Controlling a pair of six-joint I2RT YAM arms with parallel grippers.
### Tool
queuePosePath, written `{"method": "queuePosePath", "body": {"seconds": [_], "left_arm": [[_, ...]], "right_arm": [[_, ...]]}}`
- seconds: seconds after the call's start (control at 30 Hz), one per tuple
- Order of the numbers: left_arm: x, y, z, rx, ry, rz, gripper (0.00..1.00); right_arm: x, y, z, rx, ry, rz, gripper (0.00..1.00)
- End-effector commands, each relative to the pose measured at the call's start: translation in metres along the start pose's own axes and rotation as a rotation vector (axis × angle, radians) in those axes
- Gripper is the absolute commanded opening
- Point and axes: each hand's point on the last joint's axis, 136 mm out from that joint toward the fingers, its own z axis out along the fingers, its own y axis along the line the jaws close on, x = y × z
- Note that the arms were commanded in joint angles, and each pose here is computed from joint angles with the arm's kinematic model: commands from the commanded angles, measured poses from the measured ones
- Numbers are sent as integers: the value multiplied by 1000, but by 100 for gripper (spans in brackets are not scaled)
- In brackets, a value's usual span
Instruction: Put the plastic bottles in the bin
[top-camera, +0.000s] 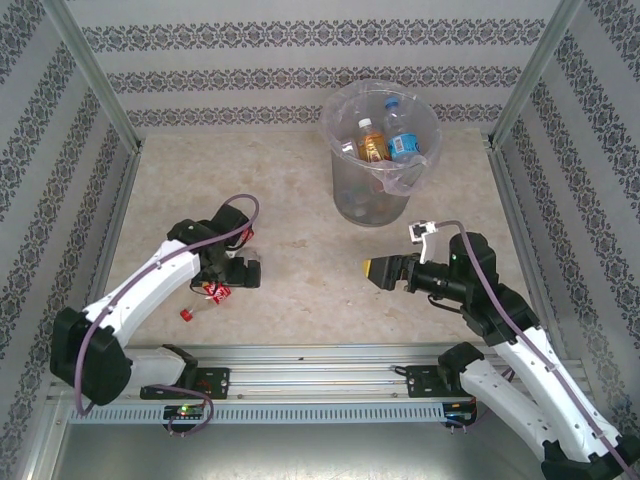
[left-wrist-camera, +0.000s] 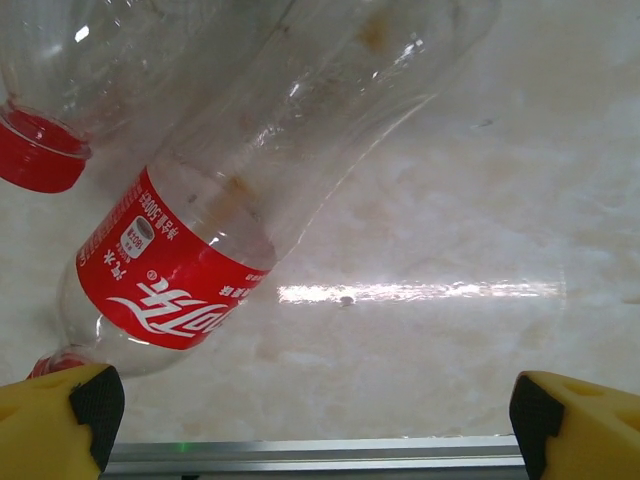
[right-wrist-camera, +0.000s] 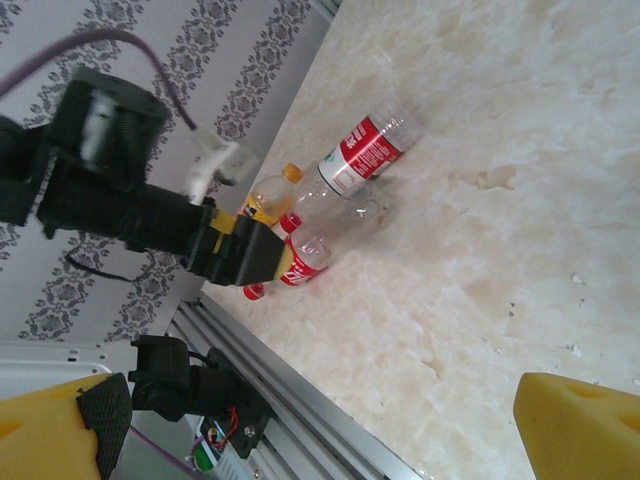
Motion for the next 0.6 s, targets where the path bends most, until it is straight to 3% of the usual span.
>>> {"method": "queuePosePath", "body": {"seconds": [0.0,0.23,0.57], "left_arm": [[-10,3,7,-40,25,48,100],[-23,6,25,-110,80,125,100],[-18,18,50,-197,142,135,100]], "right_arm": [[2,-1,-2,-5,-23,-3,98],[11,-11,-5,15,-43,9,98],[17,-20,-4,44,-30,6,98]]}}
